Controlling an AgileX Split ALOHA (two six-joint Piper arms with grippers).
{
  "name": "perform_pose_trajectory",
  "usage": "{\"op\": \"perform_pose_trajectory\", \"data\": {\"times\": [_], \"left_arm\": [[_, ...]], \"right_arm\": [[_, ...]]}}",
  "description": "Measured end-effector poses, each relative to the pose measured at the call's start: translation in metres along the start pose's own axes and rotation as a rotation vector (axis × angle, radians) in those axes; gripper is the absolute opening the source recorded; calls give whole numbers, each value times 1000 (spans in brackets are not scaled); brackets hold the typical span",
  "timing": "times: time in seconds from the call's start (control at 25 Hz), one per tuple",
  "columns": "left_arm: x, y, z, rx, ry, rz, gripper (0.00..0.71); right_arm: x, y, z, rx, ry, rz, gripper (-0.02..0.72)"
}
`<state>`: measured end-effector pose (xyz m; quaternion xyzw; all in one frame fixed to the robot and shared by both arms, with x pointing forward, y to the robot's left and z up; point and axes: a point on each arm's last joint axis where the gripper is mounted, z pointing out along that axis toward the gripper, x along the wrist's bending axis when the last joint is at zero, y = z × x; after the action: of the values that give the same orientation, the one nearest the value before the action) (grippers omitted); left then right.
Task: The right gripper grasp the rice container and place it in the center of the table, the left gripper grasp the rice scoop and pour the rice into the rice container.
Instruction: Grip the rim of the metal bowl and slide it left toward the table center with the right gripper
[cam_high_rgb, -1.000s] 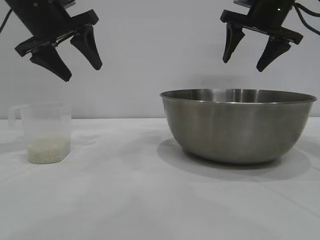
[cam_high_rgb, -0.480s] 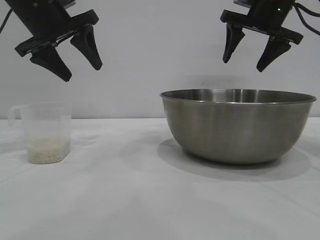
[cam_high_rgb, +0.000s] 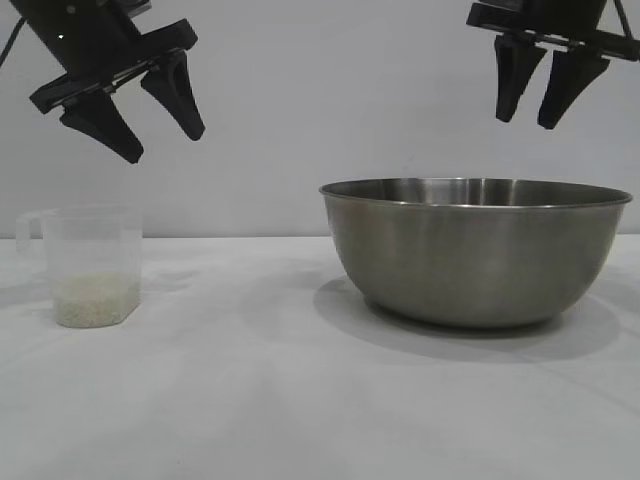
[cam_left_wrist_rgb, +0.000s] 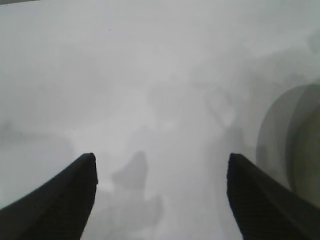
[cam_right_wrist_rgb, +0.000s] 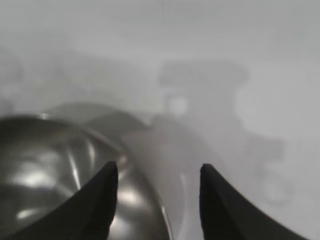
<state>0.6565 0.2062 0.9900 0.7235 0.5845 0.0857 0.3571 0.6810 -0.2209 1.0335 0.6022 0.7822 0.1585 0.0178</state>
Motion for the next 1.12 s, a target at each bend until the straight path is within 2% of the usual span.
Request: {"op": "perform_pose_trajectory", "data": {"times": [0.16, 0.28, 0.44, 0.84, 1.12], "left_arm": [[0, 0, 0, 0, 0, 0, 480], [0, 0, 0, 0, 0, 0, 480], [0, 0, 0, 1, 0, 0, 480], [0, -1, 0, 8, -5, 1, 480], [-1, -1, 0, 10, -6, -1, 480]], "right_arm": [[-5, -2, 0, 21, -51, 34, 347], [-6, -3, 0, 24, -64, 63, 347], [-7, -8, 7, 51, -62, 82, 347], [-8, -45, 35, 214, -42, 118, 347], [-8, -50, 55, 260, -10, 138, 347]]}}
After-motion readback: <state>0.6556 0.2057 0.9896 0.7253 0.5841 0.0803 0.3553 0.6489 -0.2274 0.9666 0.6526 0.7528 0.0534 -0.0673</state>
